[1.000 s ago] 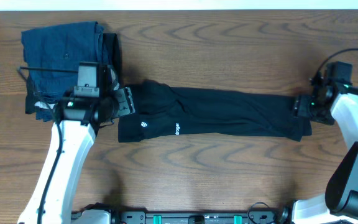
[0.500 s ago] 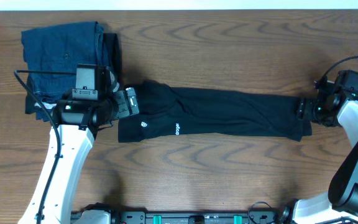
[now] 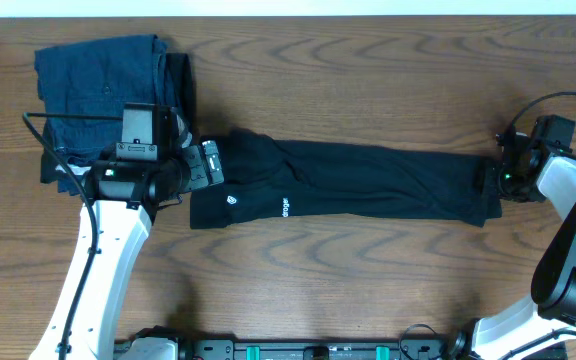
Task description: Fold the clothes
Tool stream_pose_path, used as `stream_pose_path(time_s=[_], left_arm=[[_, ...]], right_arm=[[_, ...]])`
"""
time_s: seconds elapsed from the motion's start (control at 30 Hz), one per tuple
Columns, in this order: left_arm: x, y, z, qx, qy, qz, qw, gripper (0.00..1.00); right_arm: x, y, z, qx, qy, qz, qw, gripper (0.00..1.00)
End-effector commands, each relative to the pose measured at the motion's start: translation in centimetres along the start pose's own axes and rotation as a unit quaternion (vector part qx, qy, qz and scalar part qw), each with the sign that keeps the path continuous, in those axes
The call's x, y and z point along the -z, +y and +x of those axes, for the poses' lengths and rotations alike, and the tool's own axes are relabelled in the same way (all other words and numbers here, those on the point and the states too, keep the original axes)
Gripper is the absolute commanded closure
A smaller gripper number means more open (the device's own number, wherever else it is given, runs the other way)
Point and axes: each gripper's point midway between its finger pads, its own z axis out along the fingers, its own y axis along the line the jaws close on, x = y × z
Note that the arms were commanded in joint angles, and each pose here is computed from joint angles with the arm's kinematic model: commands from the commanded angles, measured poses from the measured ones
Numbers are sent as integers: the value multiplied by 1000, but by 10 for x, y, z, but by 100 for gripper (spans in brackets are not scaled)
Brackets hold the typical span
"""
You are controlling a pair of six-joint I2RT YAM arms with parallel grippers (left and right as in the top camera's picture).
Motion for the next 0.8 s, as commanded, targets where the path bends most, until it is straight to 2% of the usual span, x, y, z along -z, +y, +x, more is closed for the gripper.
stream_pose_path(time_s=[0.0, 0.13, 0.27, 0.5, 0.77], left_arm=[[1, -1, -3, -2, -2, 2, 1000, 2], [1, -1, -3, -2, -2, 2, 1000, 2], [1, -1, -3, -2, -2, 2, 1000, 2], [1, -1, -3, -2, -2, 2, 1000, 2], [1, -1, -3, -2, -2, 2, 1000, 2]], right_arm=[[-14, -1, 16, -20, 30, -7, 999, 73], [-14, -2, 15, -21, 29, -6, 999, 89], [-10, -8, 10, -38, 24, -3, 999, 99], [9, -39, -12, -102, -7, 2, 995, 99], [38, -51, -31, -123, -7, 5, 992, 99]])
